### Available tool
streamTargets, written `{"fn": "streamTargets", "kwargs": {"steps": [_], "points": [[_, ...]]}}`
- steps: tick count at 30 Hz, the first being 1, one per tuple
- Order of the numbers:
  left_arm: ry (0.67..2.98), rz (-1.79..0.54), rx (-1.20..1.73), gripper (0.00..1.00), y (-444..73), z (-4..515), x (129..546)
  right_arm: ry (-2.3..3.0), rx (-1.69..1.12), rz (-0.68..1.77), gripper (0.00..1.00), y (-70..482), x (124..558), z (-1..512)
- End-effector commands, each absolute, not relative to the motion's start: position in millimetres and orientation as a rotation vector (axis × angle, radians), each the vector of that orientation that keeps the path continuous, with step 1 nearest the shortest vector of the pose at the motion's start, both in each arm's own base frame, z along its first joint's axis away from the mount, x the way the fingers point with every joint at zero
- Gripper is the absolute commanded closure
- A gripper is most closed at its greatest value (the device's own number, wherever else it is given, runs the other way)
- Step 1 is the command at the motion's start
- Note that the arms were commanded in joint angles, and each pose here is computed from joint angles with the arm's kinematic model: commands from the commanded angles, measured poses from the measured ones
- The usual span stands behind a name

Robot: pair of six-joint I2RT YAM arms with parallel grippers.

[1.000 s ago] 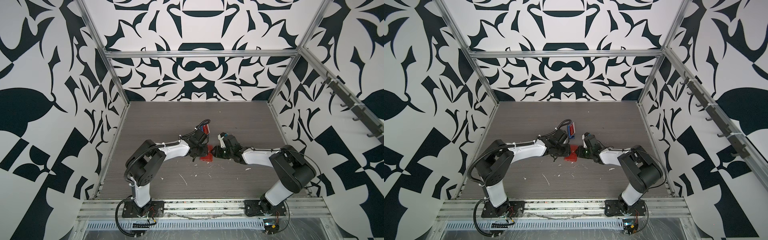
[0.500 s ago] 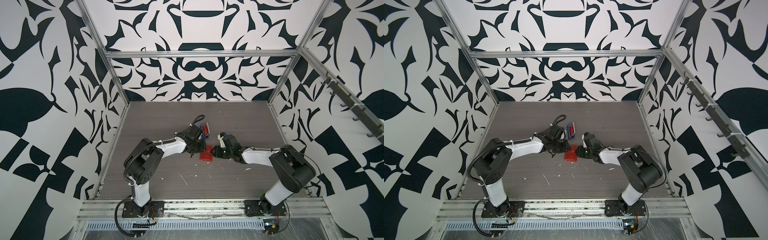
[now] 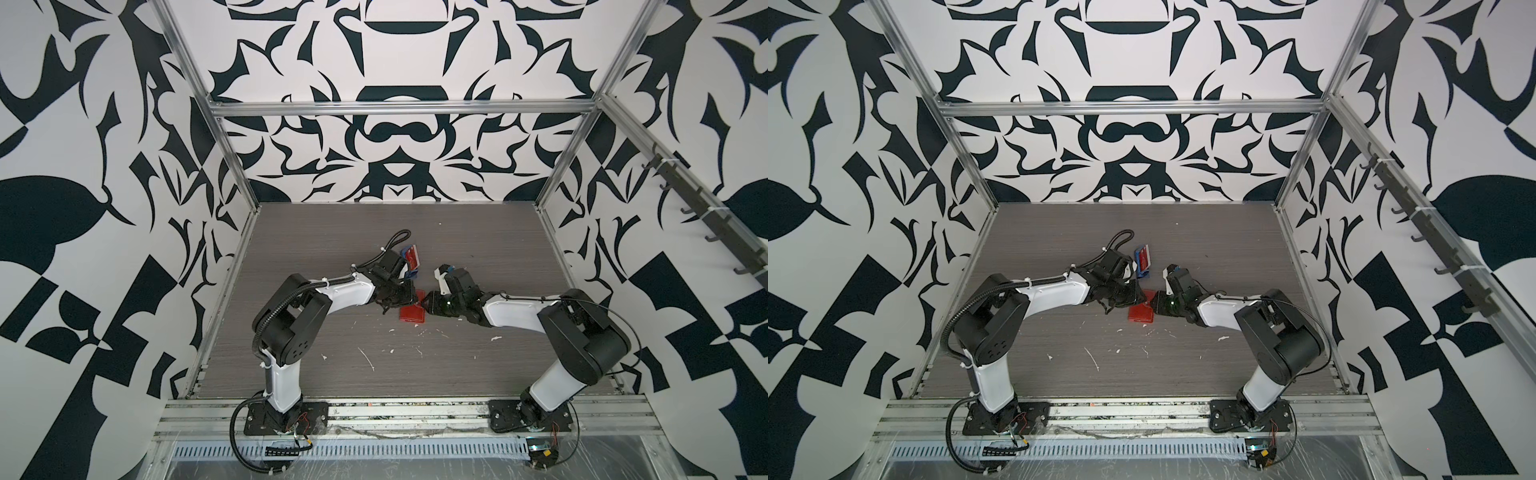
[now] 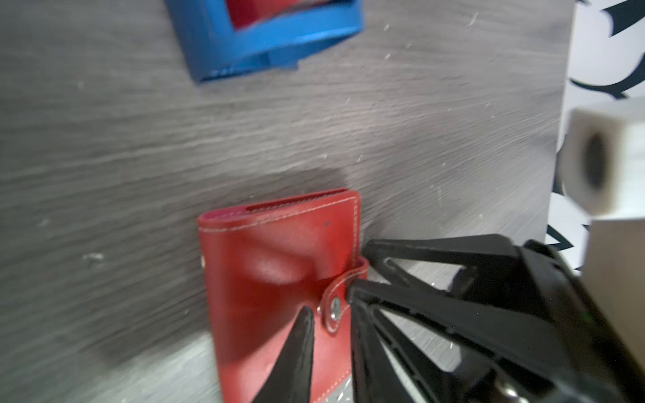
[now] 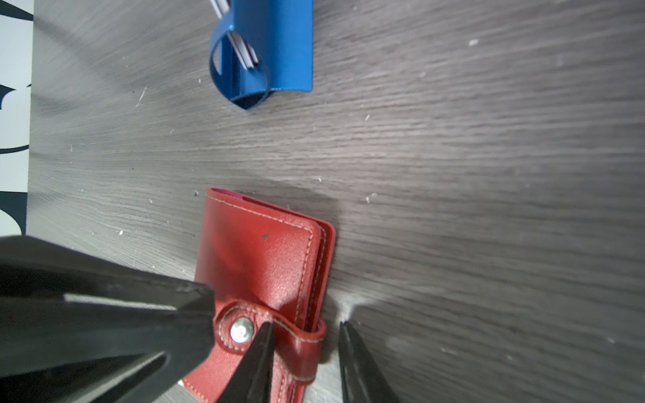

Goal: Put the credit cards into the card holder

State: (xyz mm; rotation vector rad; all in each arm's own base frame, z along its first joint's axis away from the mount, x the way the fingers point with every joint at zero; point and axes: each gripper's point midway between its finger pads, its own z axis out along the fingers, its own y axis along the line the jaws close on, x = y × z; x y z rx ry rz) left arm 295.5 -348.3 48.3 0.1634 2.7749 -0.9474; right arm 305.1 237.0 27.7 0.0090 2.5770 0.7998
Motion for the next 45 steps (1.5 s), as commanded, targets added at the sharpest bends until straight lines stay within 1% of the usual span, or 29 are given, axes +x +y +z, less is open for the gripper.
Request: {"fn": "streamTargets", "kwargs": {"steps": [1,6,11,14,18,27,38,42,45], "points": [[2.815,-0.932,0.155,0.76,-349.2,44.5,295.6,2.658,0.01,0.751,0.65,231.0,295.7,12.0],[2.826,-0.954,0.155,0.78,-351.3,40.7,293.2,2.66,0.004,0.75,0.65,231.5,295.7,12.1],[2.831,-0.964,0.155,0.82,-352.2,39.2,292.1,2.665,0.006,0.748,0.65,231.3,295.3,11.0],[2.842,-0.962,0.151,0.89,-351.4,35.6,290.5,2.665,0.006,0.748,0.65,231.3,295.7,11.1],[2.85,-0.939,0.141,0.93,-348.3,32.3,290.1,2.668,0.004,0.748,0.65,231.5,295.3,10.4],[2.884,-0.854,0.138,0.94,-338.9,22.4,288.8,2.663,-0.002,0.757,0.65,233.3,296.9,13.7],[2.922,-0.775,0.132,0.95,-329.9,10.4,286.5,2.598,-0.02,0.785,0.65,236.1,301.7,39.5],[2.925,-0.772,0.135,0.95,-329.3,9.9,285.9,2.561,-0.042,0.823,0.68,239.7,301.6,52.0],[2.924,-0.77,0.136,0.95,-329.0,10.1,285.9,2.53,-0.063,0.875,0.73,246.3,302.2,61.2]]}}
